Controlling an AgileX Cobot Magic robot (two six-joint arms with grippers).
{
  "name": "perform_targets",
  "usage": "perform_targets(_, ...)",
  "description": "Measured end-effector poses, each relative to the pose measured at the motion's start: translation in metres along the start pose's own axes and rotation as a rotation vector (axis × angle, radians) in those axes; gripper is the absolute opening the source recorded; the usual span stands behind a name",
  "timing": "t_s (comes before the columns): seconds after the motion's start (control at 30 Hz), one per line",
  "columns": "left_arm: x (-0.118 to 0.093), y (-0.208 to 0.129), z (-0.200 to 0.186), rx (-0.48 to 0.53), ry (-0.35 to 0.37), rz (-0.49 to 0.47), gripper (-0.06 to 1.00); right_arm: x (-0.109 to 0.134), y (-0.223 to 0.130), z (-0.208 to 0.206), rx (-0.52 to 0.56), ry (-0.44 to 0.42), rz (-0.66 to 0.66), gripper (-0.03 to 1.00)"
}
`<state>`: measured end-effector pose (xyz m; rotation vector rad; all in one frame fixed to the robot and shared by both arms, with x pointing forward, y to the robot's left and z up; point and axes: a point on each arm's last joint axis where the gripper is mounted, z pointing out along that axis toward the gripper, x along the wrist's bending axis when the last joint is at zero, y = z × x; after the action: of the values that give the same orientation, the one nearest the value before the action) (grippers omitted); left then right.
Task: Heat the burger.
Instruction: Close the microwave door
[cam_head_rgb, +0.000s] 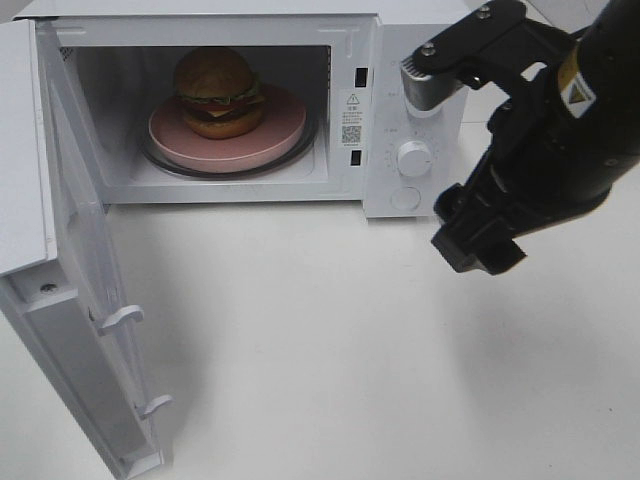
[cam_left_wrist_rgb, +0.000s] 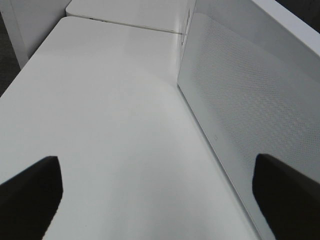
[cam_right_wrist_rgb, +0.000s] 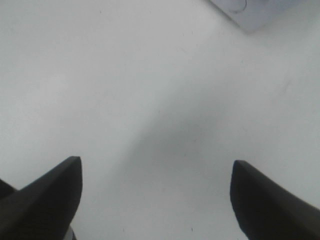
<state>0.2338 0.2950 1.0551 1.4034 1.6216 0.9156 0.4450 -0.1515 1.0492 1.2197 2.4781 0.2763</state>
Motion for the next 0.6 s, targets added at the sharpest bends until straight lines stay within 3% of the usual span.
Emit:
perform_targets(0.2, 0.0, 0.0, 0.0, 0.0, 0.0, 0.0, 0.97, -0.007, -0.022, -0.02, 0.102, -0.021, 0.024, 0.76)
perform_targets(0.6, 0.0, 0.0, 0.0, 0.0, 0.0, 0.0, 0.97, -0.014, -0.05, -0.064, 0.045, 0.027, 0.091, 0.76)
